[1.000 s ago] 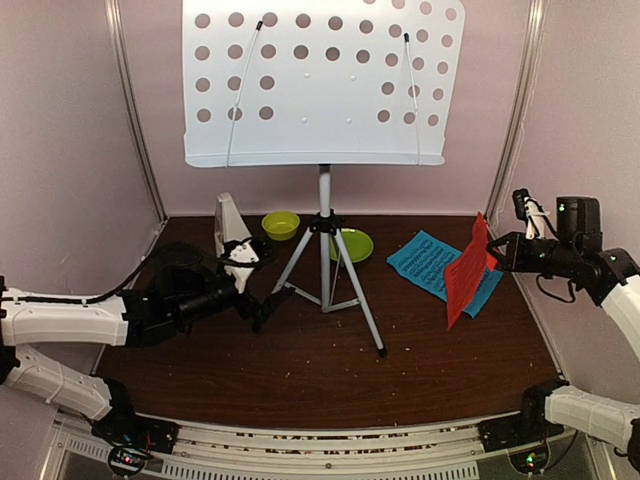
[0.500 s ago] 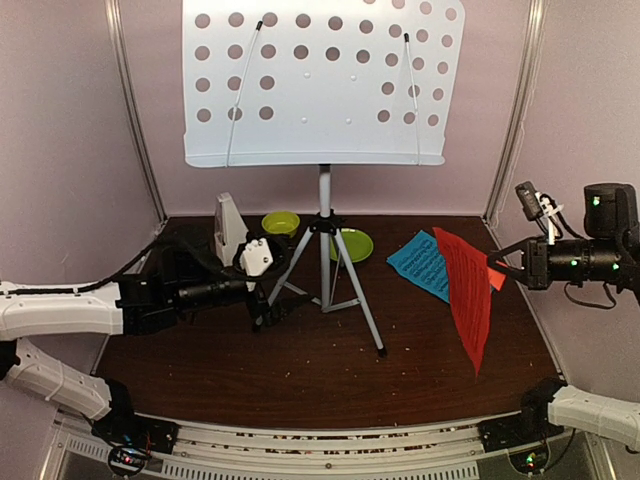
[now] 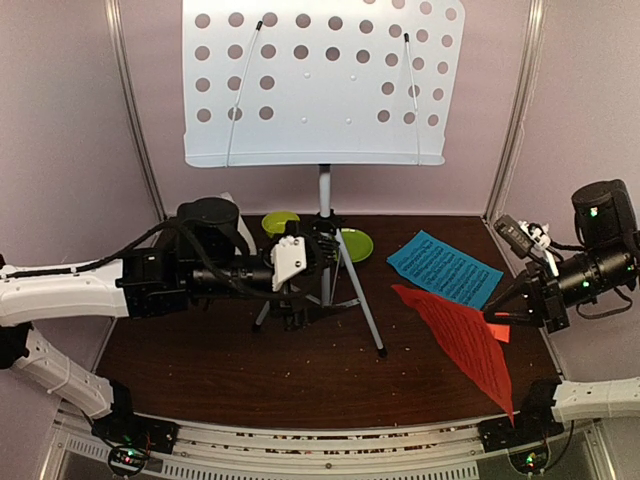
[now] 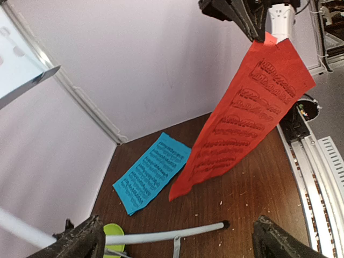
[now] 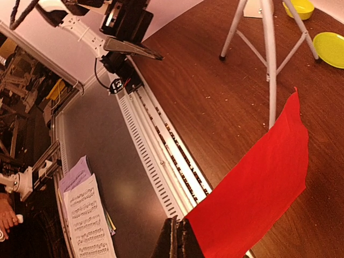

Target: Set up the instrument practice props

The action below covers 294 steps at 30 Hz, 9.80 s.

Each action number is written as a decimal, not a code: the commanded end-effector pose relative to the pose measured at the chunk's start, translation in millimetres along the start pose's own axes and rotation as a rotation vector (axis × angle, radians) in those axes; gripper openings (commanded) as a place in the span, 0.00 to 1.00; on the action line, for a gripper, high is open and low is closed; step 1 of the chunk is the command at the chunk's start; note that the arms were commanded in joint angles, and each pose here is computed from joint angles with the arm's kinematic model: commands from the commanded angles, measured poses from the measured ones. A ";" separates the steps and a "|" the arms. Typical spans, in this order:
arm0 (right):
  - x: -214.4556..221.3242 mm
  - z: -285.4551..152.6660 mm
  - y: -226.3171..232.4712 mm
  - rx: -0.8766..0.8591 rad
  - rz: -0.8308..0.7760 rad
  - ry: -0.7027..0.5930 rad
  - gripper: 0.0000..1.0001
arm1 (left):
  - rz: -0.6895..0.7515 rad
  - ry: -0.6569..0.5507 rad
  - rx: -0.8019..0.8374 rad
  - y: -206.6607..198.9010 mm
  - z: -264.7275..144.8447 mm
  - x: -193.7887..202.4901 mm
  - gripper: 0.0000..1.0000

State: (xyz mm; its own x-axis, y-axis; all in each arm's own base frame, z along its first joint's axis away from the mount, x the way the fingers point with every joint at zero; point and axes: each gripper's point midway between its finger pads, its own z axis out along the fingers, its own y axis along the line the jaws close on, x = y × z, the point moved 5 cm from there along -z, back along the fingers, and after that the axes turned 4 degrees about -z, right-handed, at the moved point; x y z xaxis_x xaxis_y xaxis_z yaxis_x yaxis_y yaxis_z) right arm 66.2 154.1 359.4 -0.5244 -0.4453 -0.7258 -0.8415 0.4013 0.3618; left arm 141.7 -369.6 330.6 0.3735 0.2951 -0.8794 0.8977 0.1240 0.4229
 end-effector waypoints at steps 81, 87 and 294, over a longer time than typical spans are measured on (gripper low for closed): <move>-107.7 29.1 27.6 -0.041 -0.344 -0.977 0.00 | -0.583 -0.638 0.159 27.2 -70.2 -86.1 0.00; -121.7 5.6 23.1 0.053 -0.272 -0.988 0.00 | -0.580 -0.591 -0.005 39.9 -85.1 -83.4 0.32; -293.3 9.1 17.3 0.194 -0.514 -1.028 0.95 | -0.254 -0.146 -0.923 116.6 -252.3 -86.5 0.64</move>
State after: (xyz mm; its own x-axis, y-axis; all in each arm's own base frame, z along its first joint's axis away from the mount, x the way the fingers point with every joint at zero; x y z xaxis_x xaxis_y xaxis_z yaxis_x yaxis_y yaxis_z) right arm 204.3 306.3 577.2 0.3250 0.2167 -0.9206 -0.8517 0.4901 -0.1853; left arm 139.9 -154.1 497.6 0.3298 0.0619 -0.9420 0.5542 0.7951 0.2463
